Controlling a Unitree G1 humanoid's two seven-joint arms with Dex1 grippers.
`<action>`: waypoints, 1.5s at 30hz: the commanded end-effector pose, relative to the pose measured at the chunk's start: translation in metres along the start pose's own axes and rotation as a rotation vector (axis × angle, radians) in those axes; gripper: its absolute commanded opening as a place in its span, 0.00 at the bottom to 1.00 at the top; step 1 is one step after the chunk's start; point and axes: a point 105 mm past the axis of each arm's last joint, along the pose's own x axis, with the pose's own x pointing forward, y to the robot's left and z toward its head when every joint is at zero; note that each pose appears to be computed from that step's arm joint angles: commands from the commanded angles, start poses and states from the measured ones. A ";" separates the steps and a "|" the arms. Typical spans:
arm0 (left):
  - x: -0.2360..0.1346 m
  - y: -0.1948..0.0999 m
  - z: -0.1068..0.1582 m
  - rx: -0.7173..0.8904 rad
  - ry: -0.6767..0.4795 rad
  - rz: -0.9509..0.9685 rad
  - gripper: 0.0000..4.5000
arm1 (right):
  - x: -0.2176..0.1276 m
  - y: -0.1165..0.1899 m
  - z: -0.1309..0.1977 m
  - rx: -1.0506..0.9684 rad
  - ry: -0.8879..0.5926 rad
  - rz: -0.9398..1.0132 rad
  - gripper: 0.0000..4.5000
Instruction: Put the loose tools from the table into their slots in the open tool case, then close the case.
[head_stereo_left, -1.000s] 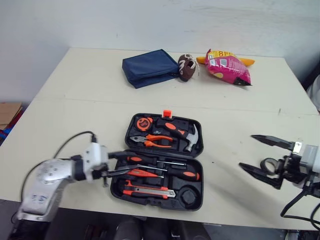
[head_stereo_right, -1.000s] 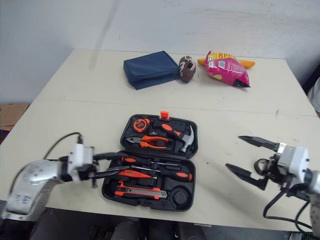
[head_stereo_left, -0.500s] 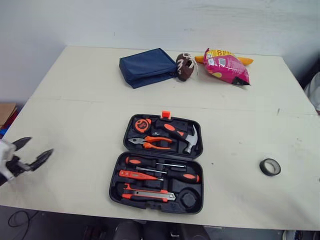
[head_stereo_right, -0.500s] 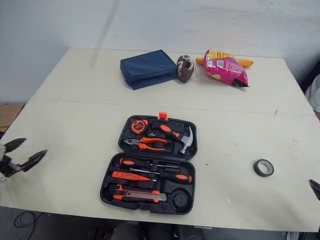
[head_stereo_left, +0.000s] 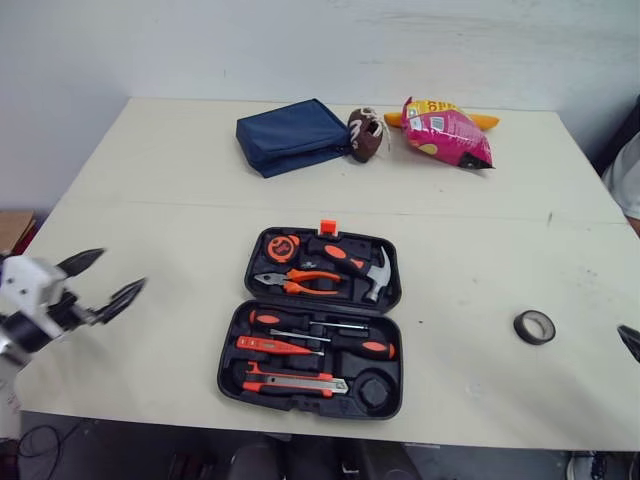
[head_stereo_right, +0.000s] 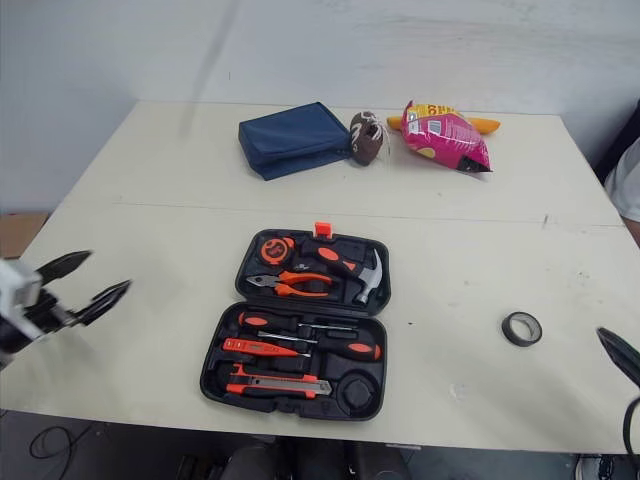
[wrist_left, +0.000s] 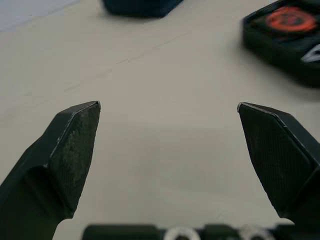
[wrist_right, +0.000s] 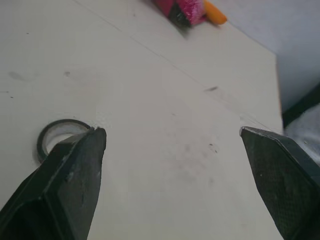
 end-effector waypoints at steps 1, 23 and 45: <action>0.019 -0.021 0.029 0.018 -0.078 -0.112 0.99 | 0.011 -0.002 0.019 -0.014 0.026 0.050 1.00; 0.064 -0.159 0.101 -0.113 -0.227 -0.721 0.99 | 0.059 0.060 -0.010 -0.067 0.514 0.706 1.00; 0.059 -0.172 0.105 -0.069 -0.199 -0.825 1.00 | 0.078 0.083 0.012 -0.118 0.410 0.838 0.01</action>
